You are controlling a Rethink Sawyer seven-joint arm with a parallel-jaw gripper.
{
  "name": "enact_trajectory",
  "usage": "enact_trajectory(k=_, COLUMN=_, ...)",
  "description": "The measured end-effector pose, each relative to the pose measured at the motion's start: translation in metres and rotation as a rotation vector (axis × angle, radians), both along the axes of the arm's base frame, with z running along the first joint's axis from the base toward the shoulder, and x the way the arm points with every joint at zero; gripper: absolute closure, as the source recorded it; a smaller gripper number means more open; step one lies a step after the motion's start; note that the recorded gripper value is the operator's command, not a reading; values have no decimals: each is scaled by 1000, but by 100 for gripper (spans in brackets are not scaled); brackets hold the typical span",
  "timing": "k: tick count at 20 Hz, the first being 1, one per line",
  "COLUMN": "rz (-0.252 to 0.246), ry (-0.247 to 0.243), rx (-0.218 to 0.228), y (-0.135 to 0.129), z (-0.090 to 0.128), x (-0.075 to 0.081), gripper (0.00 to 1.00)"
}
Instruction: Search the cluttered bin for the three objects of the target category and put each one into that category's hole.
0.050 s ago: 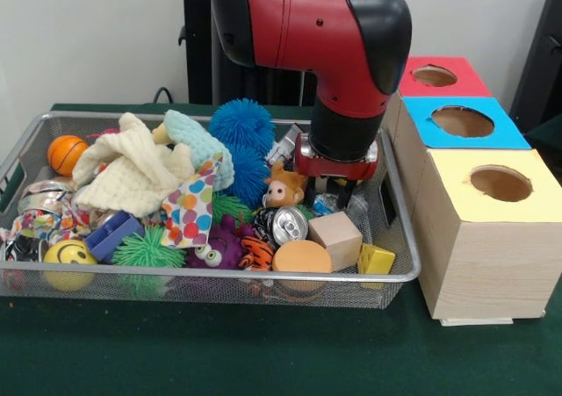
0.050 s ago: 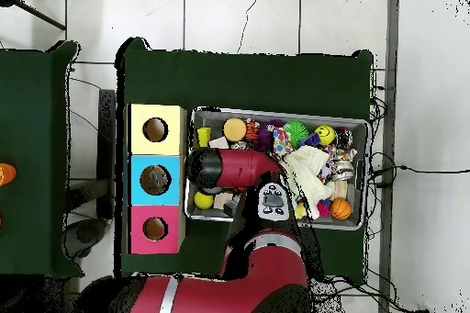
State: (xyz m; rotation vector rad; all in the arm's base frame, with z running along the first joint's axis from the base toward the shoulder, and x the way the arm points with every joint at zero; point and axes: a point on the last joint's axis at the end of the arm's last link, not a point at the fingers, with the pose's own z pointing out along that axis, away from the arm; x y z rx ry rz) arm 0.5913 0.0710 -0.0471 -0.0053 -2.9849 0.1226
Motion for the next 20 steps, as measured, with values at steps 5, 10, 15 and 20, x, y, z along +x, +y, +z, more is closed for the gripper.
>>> enact_trajectory(k=5, rz=1, ry=-27, rx=-5, y=-1, z=-3, x=7, gripper=100)
enact_trajectory(k=10, rz=-7, ry=-35, rx=-2, y=-1, z=-3, x=10, gripper=100)
enact_trajectory(k=15, rz=-15, ry=-34, rx=0, y=-1, z=-3, x=11, gripper=100)
enact_trajectory(k=20, rz=-18, ry=-34, rx=1, y=-1, z=-3, x=11, gripper=100)
